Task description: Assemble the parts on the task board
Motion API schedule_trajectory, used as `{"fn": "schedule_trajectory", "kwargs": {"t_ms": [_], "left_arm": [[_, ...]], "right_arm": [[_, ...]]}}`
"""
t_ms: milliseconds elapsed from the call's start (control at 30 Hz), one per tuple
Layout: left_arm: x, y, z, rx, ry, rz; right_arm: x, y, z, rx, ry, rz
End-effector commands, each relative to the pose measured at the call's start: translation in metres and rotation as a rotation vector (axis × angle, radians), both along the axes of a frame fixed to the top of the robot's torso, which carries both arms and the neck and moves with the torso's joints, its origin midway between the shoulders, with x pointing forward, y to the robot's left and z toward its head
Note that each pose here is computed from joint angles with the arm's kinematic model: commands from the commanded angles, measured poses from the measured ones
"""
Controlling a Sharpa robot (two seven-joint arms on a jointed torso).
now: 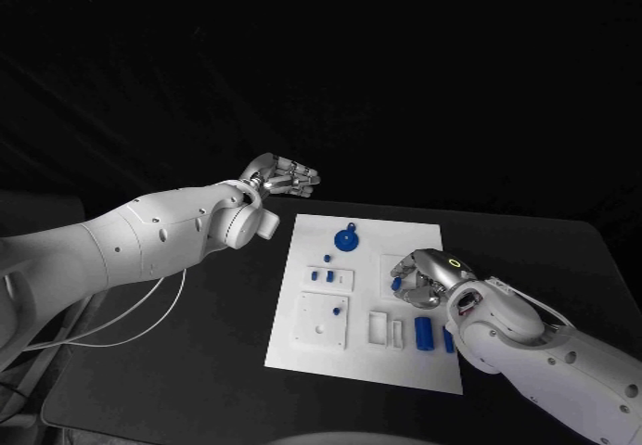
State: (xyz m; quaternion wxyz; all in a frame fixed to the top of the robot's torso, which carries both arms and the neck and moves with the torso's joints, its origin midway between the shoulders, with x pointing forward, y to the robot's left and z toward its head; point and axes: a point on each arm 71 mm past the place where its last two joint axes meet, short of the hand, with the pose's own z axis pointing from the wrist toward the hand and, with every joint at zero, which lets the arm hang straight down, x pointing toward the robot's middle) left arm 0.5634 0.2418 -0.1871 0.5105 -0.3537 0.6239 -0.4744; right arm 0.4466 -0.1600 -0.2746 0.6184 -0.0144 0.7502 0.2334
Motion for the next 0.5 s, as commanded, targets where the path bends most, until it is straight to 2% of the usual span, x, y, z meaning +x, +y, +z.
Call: {"fn": "schedule_trajectory", "kwargs": {"t_ms": [33, 500], "left_arm": [[-0.0002, -0.0023, 0.0004, -0.003, -0.003, -0.018], [0.0000, -0.0033, 0.0000, -0.002, 0.002, -0.018]], "right_arm": [[0.0021, 0.0003, -0.0009, -0.028, 0.000, 0.002], [0.0064, 0.0028, -0.0026, -0.026, -0.009, -0.013]]}}
